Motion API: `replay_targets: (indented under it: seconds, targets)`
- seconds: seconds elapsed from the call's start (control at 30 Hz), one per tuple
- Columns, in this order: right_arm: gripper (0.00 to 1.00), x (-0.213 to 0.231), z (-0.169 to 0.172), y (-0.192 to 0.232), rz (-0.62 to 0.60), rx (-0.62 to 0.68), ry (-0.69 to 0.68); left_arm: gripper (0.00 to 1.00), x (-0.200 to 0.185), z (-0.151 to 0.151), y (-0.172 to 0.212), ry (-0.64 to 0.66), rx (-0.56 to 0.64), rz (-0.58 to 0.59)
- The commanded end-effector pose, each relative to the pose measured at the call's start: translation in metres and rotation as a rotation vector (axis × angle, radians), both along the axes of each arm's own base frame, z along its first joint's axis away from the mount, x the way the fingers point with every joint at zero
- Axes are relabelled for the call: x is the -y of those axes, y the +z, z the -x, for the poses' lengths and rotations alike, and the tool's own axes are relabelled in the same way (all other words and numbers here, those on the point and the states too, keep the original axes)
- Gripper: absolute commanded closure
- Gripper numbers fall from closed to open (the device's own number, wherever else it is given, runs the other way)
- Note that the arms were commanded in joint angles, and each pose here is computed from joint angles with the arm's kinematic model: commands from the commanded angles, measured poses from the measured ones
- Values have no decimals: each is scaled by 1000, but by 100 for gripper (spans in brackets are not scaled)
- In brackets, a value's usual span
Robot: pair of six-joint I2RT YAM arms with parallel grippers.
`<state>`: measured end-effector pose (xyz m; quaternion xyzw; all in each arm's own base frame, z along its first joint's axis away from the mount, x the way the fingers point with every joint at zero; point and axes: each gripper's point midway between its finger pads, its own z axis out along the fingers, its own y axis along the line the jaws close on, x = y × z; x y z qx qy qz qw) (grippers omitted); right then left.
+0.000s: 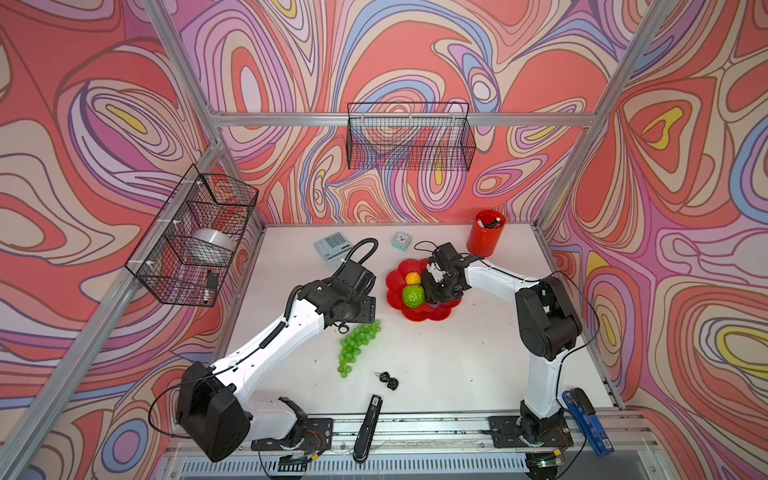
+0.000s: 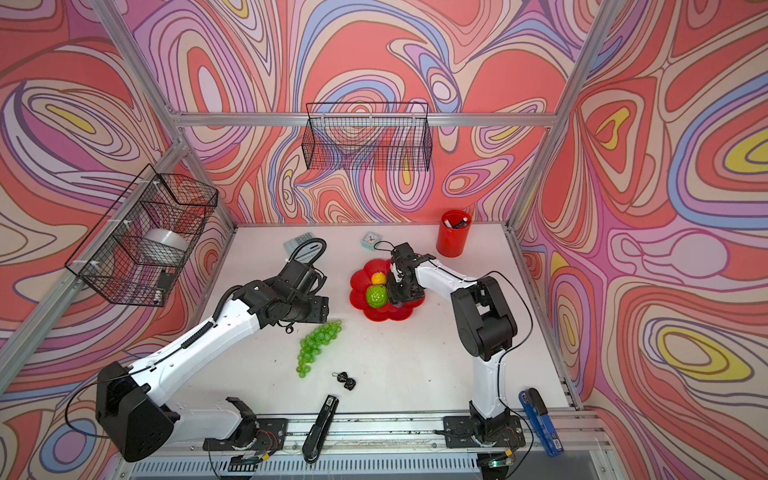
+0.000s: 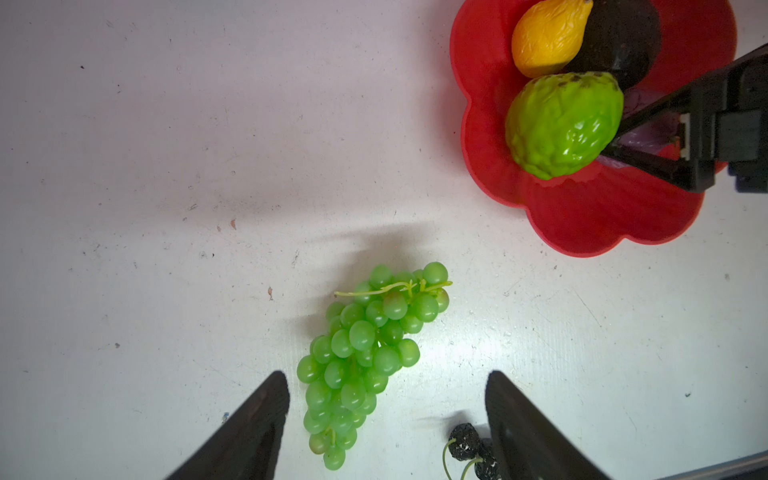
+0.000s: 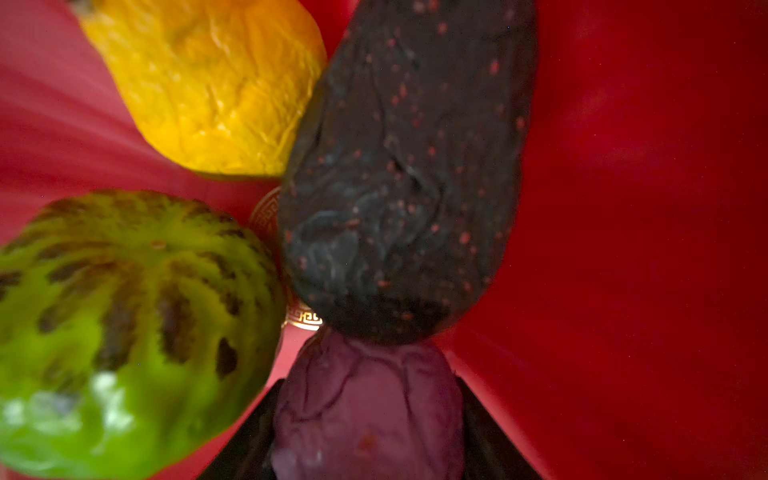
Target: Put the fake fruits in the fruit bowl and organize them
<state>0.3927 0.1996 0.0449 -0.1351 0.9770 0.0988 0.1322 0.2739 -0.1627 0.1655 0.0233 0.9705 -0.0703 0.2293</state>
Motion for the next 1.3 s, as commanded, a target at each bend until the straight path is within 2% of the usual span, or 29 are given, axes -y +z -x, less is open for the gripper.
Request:
replay_targets:
  seconds: [0.0, 0.2, 0.43, 0.53, 0.67, 0.7, 0.87, 1.27]
  targets:
    - [29, 1, -13, 4, 12, 37, -2, 22, -8, 3, -7, 18, -49, -32]
    - [24, 6, -14, 24, 27, 81, 3, 22, 4, 3, -11, -37, -100, 9]
    - [22, 18, -11, 63, 47, 168, -24, 24, 16, 4, -16, -86, -148, 38]
    - [22, 24, -5, 73, 46, 192, -41, 26, 15, 5, -23, -51, -167, 55]
    - [22, 26, 5, 96, 9, 236, -49, 31, 11, 1, -38, 74, -234, 232]
    - [22, 26, 6, 99, -3, 243, -50, 32, 8, 0, -41, 97, -235, 245]
    - [23, 29, 12, 97, -15, 265, -68, 32, 10, -1, -60, 141, -265, 303]
    - [26, 23, 24, 85, -72, 226, -64, 32, 17, -20, -83, 192, -282, 352]
